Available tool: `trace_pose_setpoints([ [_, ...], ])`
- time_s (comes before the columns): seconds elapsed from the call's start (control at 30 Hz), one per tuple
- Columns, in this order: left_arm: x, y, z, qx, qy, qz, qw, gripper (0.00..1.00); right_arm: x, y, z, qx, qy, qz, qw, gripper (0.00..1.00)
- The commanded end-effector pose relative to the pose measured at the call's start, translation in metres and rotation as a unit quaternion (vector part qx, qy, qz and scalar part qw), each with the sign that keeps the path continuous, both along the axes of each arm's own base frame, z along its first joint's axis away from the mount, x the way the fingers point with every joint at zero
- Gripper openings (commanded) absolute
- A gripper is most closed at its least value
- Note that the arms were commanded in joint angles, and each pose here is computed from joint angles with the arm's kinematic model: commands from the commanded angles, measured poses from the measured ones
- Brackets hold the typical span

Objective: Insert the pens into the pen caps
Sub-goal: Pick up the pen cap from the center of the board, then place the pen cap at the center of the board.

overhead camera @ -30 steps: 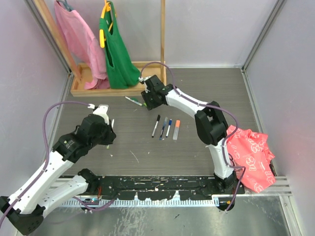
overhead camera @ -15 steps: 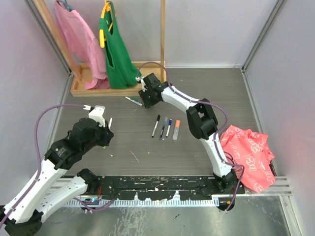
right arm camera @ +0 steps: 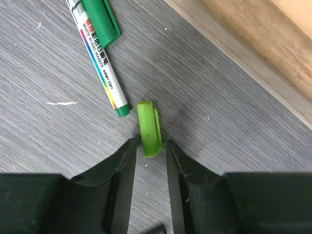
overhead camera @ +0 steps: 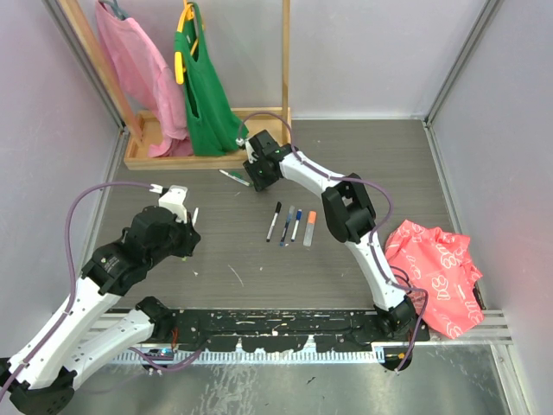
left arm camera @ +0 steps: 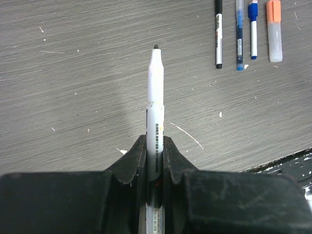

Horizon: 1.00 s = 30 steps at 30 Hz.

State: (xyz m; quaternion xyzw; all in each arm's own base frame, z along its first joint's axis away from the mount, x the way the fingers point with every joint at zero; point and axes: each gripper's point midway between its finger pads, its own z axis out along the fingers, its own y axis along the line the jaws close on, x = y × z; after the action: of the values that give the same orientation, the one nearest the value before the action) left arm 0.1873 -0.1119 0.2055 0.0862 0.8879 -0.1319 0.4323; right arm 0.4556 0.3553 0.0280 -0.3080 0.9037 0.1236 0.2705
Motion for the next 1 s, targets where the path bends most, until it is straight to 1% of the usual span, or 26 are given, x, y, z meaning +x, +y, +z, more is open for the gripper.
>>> trace_pose_setpoints([
  [0.0,0.009,0.0,0.011,-0.005,-0.029,0.003,1.0,0.0,0.008,0.009,0.017,0.009,-0.019,0.011,1.0,0.35],
  [0.1,0.009,0.001,0.01,-0.003,-0.03,0.005,1.0,0.0,0.007,0.01,0.019,0.011,-0.018,0.016,1.0,0.32],
  [0.13,0.009,0.001,0.01,-0.002,-0.03,0.007,1.0,0.0,0.006,0.01,0.01,0.007,-0.01,0.018,1.0,0.29],
  [0.23,0.01,0.001,0.009,0.0,-0.028,0.007,1.0,0.0,0.003,0.012,0.005,0.008,-0.002,0.023,1.0,0.15],
  [0.27,0.01,0.001,0.009,0.001,-0.028,0.007,1.0,0.0,0.003,0.012,0.006,0.01,-0.003,0.023,1.0,0.12],
  [0.37,0.011,0.003,0.01,0.002,-0.03,0.011,0.999,0.0,0.006,0.013,0.016,0.014,-0.014,0.021,1.0,0.1],
  [0.57,0.01,0.003,0.01,0.003,-0.032,0.011,0.999,0.0,0.007,0.012,0.095,0.058,-0.077,0.014,0.995,0.05],
  [0.63,0.011,0.004,0.01,0.004,-0.033,0.013,0.999,0.0,-0.002,0.008,0.113,0.075,-0.085,0.011,0.994,0.05],
  [0.73,0.011,0.005,0.01,0.005,-0.034,0.015,0.999,0.0,-0.024,-0.003,0.128,0.092,-0.089,0.006,0.992,0.05],
  [0.83,0.01,0.005,0.012,0.002,-0.037,0.015,0.999,0.0,-0.051,-0.017,0.132,0.092,-0.083,0.005,0.992,0.04],
  [0.97,0.009,0.005,0.015,-0.003,-0.043,0.012,0.999,0.0,-0.097,-0.035,0.133,0.078,-0.08,0.011,0.994,0.04],
])
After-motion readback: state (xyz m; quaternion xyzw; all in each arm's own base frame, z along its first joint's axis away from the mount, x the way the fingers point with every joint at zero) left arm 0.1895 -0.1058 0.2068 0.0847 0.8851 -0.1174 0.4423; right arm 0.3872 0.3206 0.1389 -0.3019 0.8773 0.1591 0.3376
